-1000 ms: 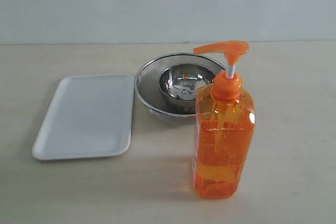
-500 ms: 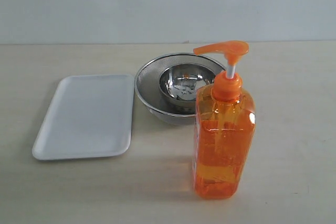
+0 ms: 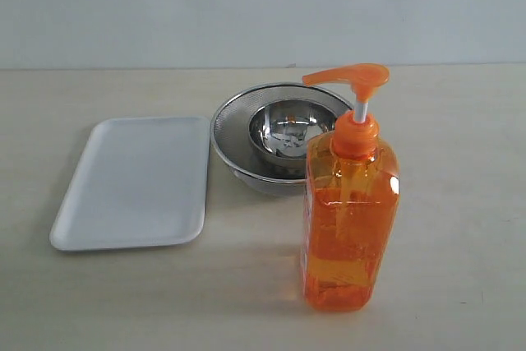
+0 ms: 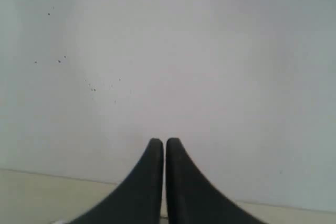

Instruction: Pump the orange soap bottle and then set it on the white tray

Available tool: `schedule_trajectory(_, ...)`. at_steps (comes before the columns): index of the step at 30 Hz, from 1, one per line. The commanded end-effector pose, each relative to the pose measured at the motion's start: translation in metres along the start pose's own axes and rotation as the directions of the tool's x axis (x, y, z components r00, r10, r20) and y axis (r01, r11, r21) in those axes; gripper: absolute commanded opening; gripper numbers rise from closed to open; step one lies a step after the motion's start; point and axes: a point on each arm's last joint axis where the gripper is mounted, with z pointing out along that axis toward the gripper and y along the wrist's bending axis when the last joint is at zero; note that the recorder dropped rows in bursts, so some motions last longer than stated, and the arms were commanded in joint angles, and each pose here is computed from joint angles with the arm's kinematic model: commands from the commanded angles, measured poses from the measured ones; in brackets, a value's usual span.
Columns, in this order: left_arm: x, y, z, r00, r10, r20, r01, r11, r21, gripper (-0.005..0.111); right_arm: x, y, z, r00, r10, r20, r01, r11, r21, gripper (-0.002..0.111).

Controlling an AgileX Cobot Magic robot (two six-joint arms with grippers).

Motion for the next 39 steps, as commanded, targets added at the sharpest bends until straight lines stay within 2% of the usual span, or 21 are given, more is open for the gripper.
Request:
schedule_trajectory(1,-0.002,0.000,-0.001,1.000,0.000,0.014,0.000,1.000,-0.004,0.005,-0.010,0.008,-0.003,0.993,0.099,-0.071,-0.102,0.994,-0.046,0.000)
schedule_trajectory(6,-0.002,0.000,-0.001,1.000,0.000,0.014,0.000,1.000,-0.004,0.005,-0.028,0.018,-0.007,0.988,0.097,-0.123,-0.109,0.990,-0.090,0.000)
schedule_trajectory(15,-0.002,0.000,-0.001,1.000,0.000,0.014,0.000,1.000,-0.004,0.005,-0.024,0.014,0.029,0.974,0.119,-0.194,-0.151,0.976,-0.158,0.000)
schedule_trajectory(18,-0.002,0.000,-0.001,1.000,0.000,0.014,0.000,1.000,-0.004,0.005,-0.017,0.007,0.039,0.969,0.089,-0.231,-0.120,0.985,-0.123,0.000)
schedule_trajectory(20,-0.002,0.000,-0.001,1.000,0.000,0.014,0.000,1.000,-0.004,0.005,-0.014,-0.002,0.040,0.967,0.038,-0.254,-0.050,0.998,-0.040,0.000)
schedule_trajectory(22,-0.002,0.000,-0.001,1.000,0.000,0.014,0.000,1.000,-0.004,0.005,-0.012,-0.005,0.040,0.963,0.049,-0.267,-0.048,0.999,0.010,0.000)
schedule_trajectory(27,-0.002,0.000,-0.001,1.000,0.000,0.014,0.000,1.000,-0.004,0.005,-0.009,0.007,0.046,0.971,0.046,-0.236,-0.057,0.998,-0.040,0.000)
schedule_trajectory(33,-0.002,0.000,-0.001,1.000,0.000,0.014,0.000,1.000,-0.004,0.005,0.018,0.030,0.070,0.962,0.047,-0.268,-0.086,0.987,-0.134,0.000)
schedule_trajectory(39,-0.002,0.000,-0.001,1.000,0.000,0.014,0.000,1.000,-0.004,0.005,0.058,0.032,0.066,0.977,0.029,-0.213,-0.057,0.990,-0.127,0.000)
